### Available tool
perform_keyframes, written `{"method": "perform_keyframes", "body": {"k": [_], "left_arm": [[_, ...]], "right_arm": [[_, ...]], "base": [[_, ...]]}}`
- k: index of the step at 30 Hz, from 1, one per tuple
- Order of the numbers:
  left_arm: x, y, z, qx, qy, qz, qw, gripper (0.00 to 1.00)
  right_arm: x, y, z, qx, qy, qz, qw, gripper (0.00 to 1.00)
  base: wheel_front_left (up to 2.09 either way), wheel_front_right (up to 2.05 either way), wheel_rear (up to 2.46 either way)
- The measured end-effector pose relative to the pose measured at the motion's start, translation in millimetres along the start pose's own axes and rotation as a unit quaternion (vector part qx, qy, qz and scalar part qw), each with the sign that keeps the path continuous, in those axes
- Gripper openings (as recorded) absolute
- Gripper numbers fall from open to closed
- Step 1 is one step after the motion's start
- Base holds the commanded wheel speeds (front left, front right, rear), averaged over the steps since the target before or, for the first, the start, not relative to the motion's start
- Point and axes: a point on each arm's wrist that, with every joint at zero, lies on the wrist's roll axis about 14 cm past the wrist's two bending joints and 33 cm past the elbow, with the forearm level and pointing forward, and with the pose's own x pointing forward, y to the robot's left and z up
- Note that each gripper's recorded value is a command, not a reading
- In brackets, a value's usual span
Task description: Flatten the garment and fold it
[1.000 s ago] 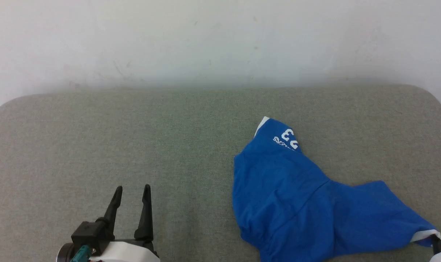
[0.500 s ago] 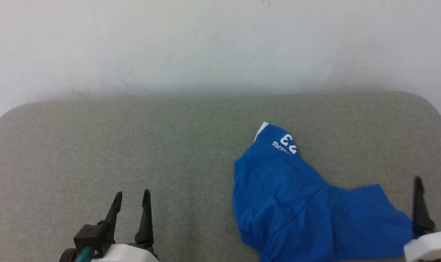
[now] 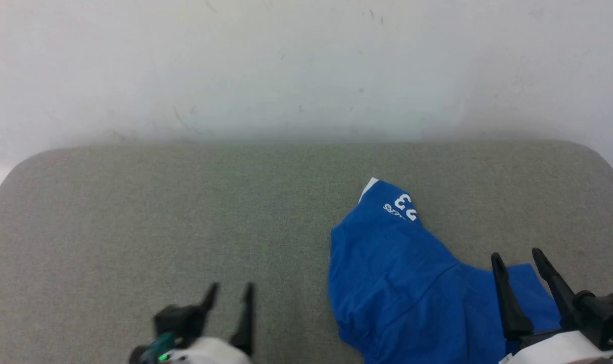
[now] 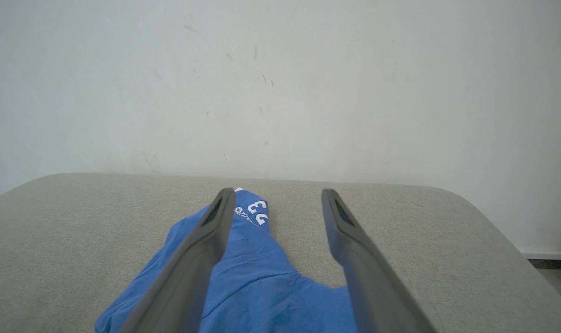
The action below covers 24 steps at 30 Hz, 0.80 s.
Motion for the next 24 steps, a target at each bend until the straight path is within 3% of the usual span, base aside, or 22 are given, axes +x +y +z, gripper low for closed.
{"method": "perform_keyframes", "body": {"k": [5,10,21,22,24], "left_arm": [[20,-67,-23,-0.009,0.09,-0.117,0.989,1.0],[16,-122,-72,0.012,0.233,-0.215,0.948,1.0],[9,-140,-140,0.086,0.419,-0.272,0.862,1.0],[9,-142,-142,0.089,0.428,-0.277,0.855,0.86],[10,-144,-143,0.088,0.437,-0.282,0.85,0.09]], "right_arm": [[2,3,-4,0.001,0.012,0.003,1.0,1.0],[5,-3,-9,0.002,0.021,-0.006,1.0,1.0],[3,-22,-29,0.026,0.045,-0.041,0.998,1.0],[3,-23,-31,0.028,0.047,-0.044,0.998,1.0],[2,-25,-32,0.031,0.048,-0.047,0.997,1.0]], "base": [[0.0,0.0,0.0],[0.0,0.0,0.0],[0.0,0.0,0.0],[0.0,0.0,0.0],[0.0,0.0,0.0]]}}
